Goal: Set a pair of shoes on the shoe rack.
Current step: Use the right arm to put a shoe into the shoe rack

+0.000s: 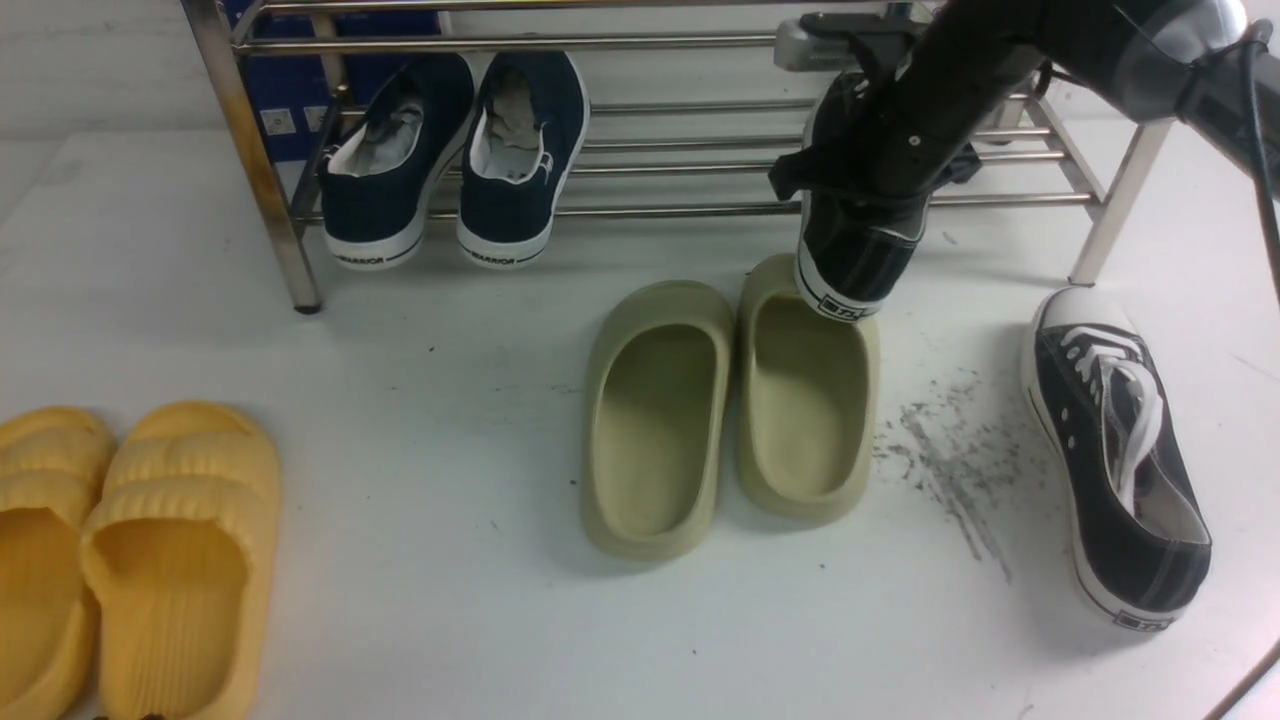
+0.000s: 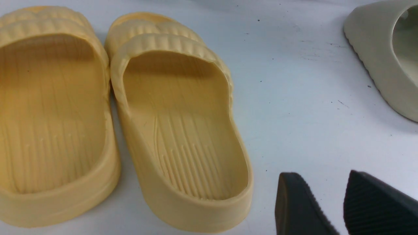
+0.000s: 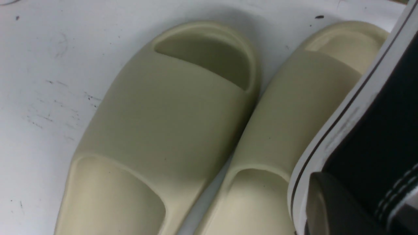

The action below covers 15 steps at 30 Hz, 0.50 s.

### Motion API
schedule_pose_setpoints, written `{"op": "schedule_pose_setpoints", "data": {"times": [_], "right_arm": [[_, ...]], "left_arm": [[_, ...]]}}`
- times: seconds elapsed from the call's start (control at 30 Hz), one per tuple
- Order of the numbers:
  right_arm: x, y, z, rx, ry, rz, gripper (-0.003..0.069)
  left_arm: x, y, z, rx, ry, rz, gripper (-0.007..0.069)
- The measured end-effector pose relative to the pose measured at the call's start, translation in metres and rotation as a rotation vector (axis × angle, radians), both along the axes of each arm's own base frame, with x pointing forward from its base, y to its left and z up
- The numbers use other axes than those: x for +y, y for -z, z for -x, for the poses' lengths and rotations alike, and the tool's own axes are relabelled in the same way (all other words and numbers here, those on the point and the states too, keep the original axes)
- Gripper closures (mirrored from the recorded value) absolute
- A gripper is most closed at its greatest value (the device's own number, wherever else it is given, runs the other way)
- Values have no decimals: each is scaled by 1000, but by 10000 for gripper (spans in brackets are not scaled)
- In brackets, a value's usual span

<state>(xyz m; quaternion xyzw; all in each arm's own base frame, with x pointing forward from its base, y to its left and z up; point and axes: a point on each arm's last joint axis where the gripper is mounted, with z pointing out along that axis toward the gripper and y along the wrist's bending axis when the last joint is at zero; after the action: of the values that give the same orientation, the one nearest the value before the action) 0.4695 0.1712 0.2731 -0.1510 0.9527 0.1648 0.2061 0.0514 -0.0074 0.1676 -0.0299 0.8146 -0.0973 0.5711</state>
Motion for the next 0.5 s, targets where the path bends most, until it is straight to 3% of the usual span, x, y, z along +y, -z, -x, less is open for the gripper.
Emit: {"op": "schedule_pose_setpoints", "data": {"times": [0.5], "right_arm": [[-2,-20,20,46,-52,-29,636]], "left_arm": [[0,0,0,0,0,0,388]]}}
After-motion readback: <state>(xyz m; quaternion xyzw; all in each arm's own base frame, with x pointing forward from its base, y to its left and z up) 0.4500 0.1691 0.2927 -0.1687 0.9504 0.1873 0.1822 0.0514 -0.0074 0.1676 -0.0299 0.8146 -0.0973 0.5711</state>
